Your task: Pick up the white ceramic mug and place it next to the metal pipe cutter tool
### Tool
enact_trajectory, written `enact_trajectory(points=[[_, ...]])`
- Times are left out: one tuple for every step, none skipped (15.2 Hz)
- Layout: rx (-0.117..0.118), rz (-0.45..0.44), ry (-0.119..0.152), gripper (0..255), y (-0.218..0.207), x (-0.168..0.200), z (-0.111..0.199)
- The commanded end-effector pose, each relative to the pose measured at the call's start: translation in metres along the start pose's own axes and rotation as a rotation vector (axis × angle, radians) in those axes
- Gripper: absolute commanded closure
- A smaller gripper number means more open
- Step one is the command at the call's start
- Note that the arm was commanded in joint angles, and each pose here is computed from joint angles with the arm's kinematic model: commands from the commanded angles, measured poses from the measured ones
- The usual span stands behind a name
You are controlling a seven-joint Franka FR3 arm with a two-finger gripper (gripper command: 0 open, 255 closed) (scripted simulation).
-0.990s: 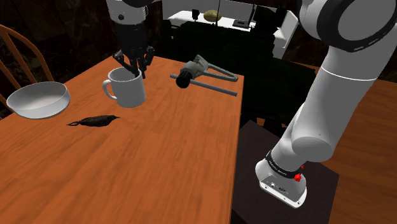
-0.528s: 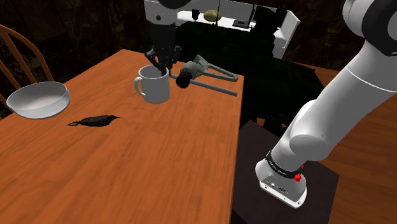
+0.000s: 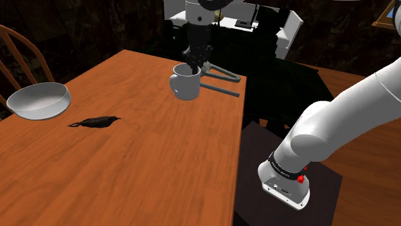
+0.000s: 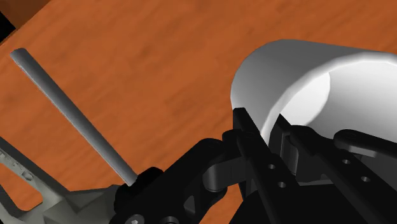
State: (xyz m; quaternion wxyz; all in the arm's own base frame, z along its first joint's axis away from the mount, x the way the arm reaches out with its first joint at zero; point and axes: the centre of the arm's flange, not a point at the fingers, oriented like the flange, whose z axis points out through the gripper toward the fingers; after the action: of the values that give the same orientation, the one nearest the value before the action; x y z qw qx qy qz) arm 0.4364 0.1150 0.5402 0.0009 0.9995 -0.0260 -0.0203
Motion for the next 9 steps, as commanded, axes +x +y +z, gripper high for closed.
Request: enact_trajectory(points=[[0.001, -0.001, 0.0, 255, 0.022, -0.012, 0.001], [0.001, -0.001, 0.0, 255, 0.034, -0.018, 0.001], [0.001, -0.001, 0.0, 255, 0.046, -0.023, 0.001], [0.001, -0.001, 0.0, 255, 0.058, -0.029, 0.002], [0.001, -0.001, 0.0, 255, 0.07, -0.034, 0.002], [0.001, -0.001, 0.0, 255, 0.082, -0.039, 0.002], [0.001, -0.001, 0.0, 255, 0.094, -0.045, 0.002], [0.001, -0.001, 0.0, 255, 0.106, -0.05, 0.002], [0.001, -0.001, 0.0, 255, 0.118, -0.056, 0.003]])
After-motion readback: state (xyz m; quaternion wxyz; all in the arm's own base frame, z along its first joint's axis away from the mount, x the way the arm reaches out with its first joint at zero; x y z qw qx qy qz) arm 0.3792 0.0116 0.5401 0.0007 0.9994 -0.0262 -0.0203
